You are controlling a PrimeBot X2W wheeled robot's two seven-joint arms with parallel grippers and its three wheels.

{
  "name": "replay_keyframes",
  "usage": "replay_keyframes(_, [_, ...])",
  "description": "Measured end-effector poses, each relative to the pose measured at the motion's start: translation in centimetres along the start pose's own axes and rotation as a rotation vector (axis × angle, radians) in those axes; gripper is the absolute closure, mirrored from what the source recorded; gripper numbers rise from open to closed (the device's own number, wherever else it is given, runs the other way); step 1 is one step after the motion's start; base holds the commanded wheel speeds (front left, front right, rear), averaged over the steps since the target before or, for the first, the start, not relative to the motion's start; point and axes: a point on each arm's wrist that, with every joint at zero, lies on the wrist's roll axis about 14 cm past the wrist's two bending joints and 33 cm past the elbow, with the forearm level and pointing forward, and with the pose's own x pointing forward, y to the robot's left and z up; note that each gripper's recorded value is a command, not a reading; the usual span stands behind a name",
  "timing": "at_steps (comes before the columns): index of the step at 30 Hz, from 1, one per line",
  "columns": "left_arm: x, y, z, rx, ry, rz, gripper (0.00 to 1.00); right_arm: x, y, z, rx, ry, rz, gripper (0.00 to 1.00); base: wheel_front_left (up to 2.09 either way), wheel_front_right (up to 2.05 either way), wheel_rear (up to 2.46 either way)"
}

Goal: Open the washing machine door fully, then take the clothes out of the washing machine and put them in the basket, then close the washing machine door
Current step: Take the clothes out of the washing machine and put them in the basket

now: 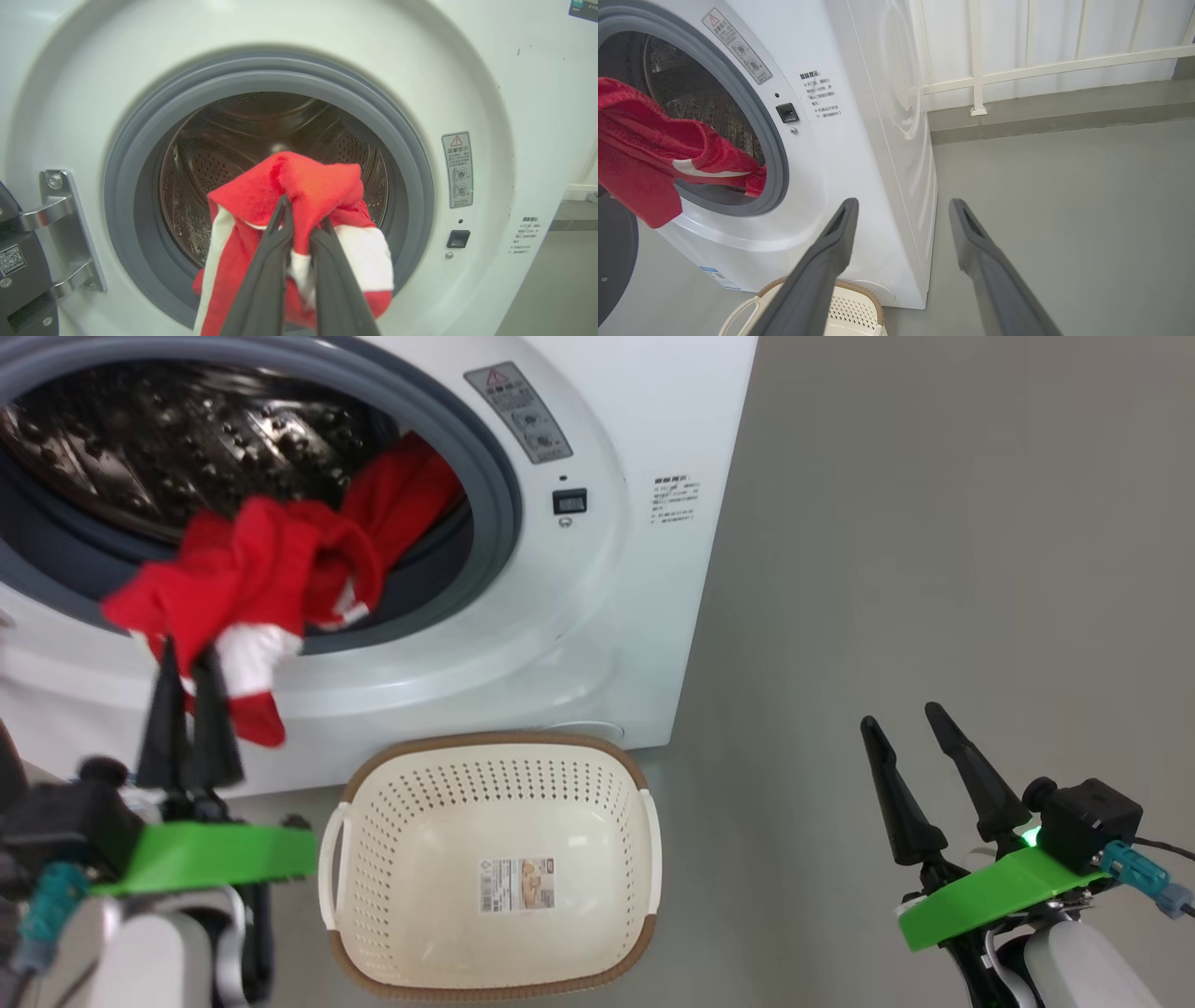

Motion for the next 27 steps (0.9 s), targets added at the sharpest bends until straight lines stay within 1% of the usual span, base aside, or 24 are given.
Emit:
replay_keyframes(3, [-1.6, -1.0, -0.3, -0.014, 0.02, -0.025, 1.0, -0.3, 0.3, 0.5, 0.002, -0.015, 0.005, 0.0, 0.0, 0.0, 0.0])
replay_keyframes(6, [-2.9, -2.4, -1.1, -0.001, 0.052, -0.072, 1.0, -0.6, 0.4, 0.6, 0.003, -0.017, 0.004, 0.0, 0.0, 0.0, 0.0])
replay_keyframes(7, [-2.9, -2.4, -1.1, -0.001, 0.052, -0.072, 1.0, -0.6, 0.4, 0.6, 0.003, -0.017, 0.004, 0.0, 0.0, 0.0, 0.0])
replay_keyframes(11, [-4.5, -3.6, -2.9, -0.005, 0.115, -0.106, 1.0, -0.7, 0.4, 0.5, 0.005, -0.016, 0.003, 0.0, 0.0, 0.0, 0.0])
replay_keyframes(15, [-5.6, -3.8, -5.8, -0.031, 0.209, -0.115, 1.0, -0.6, 0.3, 0.3, 0.006, -0.01, 0.001, 0.0, 0.0, 0.0, 0.0])
replay_keyframes(20, [-7.6, -4.3, -10.8, -0.051, 0.374, -0.141, 1.0, -0.4, -0.1, -0.5, 0.009, 0.011, -0.009, 0.0, 0.0, 0.0, 0.0])
replay_keyframes(25, [-7.6, -5.4, -14.0, -0.14, 0.473, -0.152, 1.0, 0.1, -0.6, -1.4, 0.012, 0.034, -0.02, 0.0, 0.0, 0.0, 0.0])
replay_keyframes(27, [-7.6, -5.9, -15.3, -0.151, 0.513, -0.165, 1.0, 0.4, -0.8, -1.7, 0.012, 0.043, -0.023, 0.0, 0.0, 0.0, 0.0])
